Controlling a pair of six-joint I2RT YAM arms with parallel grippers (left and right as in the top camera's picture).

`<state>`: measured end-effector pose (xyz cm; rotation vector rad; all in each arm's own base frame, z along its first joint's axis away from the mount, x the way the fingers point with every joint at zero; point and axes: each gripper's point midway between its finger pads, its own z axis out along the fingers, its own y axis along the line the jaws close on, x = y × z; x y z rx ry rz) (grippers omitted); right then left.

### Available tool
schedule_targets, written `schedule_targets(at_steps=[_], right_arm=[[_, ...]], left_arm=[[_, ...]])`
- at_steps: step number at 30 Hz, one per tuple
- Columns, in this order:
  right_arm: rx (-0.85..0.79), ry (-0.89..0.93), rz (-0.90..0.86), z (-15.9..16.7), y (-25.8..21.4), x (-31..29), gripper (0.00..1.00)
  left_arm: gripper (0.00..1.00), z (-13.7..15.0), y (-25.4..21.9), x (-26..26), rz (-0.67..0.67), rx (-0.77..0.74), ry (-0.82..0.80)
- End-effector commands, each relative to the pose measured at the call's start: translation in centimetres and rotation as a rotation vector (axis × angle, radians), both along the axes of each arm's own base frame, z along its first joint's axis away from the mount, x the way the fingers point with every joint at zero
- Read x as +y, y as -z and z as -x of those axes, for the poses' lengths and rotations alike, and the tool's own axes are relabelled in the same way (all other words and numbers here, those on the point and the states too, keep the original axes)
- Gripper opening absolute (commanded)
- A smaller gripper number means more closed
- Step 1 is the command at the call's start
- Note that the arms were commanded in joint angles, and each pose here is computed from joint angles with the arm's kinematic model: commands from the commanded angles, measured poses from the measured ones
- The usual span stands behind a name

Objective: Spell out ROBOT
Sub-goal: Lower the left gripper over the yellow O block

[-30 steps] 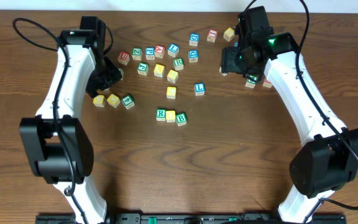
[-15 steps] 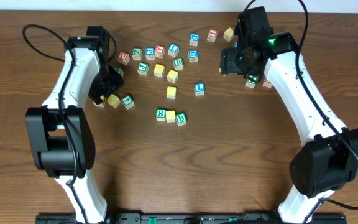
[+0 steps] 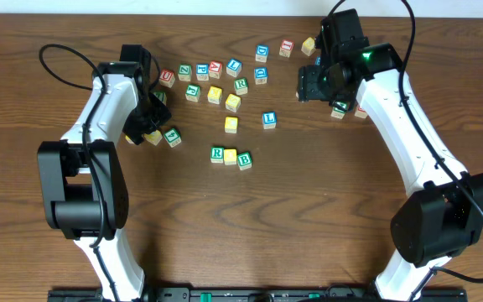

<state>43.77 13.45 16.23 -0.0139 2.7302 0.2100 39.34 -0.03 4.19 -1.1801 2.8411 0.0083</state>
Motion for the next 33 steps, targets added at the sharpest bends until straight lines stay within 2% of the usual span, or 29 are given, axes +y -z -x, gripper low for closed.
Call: schedule_targets(at_steps=[1, 21, 33], right_arm=[[-0.047, -0.012, -0.005, -0.1, -2.0, 0.2, 0.71], [-0.046, -0.012, -0.005, -0.1, -2.0, 0.1, 0.72], [-0.047, -0.012, -0.005, -0.1, -2.0, 0.1, 0.72]], left_arm=[[0.60, 0.3, 0.8, 0.1, -0.001, 0.015, -0.010], [0.60, 1.5, 3.2, 0.1, 0.000, 0.031, -0.029], [0.56, 0.6, 3.1, 0.1, -0.001, -0.008, -0.028]])
